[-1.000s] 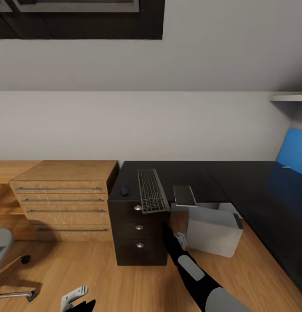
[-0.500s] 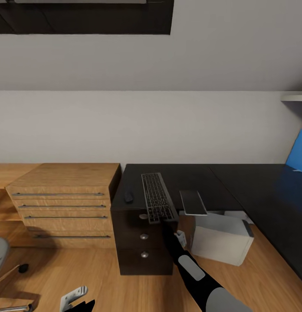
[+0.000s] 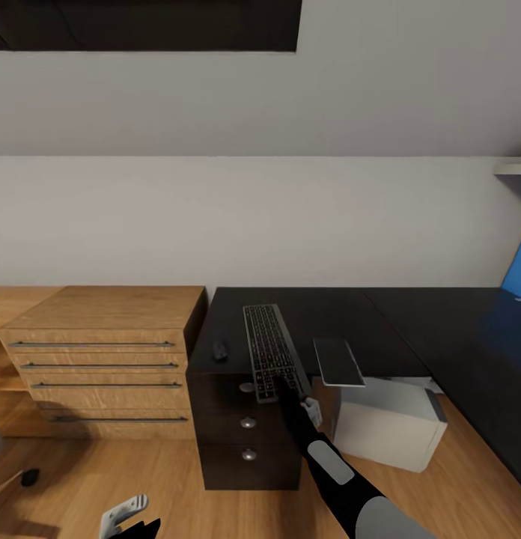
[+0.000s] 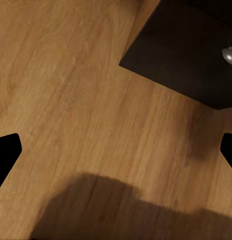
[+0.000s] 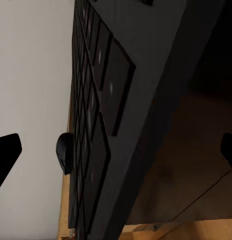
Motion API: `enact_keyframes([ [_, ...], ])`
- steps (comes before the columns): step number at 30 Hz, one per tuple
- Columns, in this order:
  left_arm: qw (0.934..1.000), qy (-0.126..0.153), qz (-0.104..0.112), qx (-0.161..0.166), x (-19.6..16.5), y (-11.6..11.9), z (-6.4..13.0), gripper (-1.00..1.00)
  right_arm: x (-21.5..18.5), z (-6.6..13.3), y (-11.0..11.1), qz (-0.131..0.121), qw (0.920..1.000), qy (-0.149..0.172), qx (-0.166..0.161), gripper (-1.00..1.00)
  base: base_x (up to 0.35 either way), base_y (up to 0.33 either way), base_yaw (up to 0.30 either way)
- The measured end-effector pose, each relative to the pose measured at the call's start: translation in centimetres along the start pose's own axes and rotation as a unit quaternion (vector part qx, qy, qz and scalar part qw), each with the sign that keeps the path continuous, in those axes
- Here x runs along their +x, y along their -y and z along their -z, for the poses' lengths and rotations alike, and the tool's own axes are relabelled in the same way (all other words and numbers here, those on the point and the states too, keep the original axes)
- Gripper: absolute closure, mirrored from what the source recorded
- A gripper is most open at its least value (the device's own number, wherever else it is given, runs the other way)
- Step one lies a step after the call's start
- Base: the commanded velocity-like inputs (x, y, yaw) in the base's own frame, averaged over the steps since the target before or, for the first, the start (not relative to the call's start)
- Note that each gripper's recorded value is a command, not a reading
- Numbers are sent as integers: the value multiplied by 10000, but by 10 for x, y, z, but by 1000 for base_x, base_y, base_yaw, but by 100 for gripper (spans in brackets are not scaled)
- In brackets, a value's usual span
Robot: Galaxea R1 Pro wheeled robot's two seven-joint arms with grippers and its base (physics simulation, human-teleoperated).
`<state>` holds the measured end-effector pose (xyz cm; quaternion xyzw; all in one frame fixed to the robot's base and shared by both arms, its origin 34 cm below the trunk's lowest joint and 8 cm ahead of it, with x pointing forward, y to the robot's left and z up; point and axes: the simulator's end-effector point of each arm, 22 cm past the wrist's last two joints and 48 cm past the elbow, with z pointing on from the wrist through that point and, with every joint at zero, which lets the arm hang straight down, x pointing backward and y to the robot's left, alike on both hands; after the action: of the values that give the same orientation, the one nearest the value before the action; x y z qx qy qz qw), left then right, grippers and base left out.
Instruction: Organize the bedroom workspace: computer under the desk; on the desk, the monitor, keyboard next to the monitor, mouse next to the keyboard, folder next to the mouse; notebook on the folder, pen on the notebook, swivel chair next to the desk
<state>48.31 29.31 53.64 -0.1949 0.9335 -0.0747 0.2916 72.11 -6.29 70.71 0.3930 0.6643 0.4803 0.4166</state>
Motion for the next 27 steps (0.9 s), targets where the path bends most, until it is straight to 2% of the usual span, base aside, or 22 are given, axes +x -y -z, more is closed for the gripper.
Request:
enact_keyframes([
  [7, 10000, -7, 5, -4, 0, 0, 0, -100, 0, 0, 1, 3, 10000, -5, 8, -100, 29, 0, 0],
  [8, 10000, -7, 5, -4, 0, 0, 0, -100, 0, 0, 1, 5, 10000, -6, 10, 100, 3, 0, 0],
  [19, 10000, -1, 4, 1, 0, 0, 0, -100, 1, 0, -1, 40, 10000, -16, -13, 100, 0, 0, 0],
  [27, 10000, 2, 6, -4, -9, 4, 11, -100, -2, 0, -23, 49, 9999, -17, -107, 100, 0, 0, 0],
])
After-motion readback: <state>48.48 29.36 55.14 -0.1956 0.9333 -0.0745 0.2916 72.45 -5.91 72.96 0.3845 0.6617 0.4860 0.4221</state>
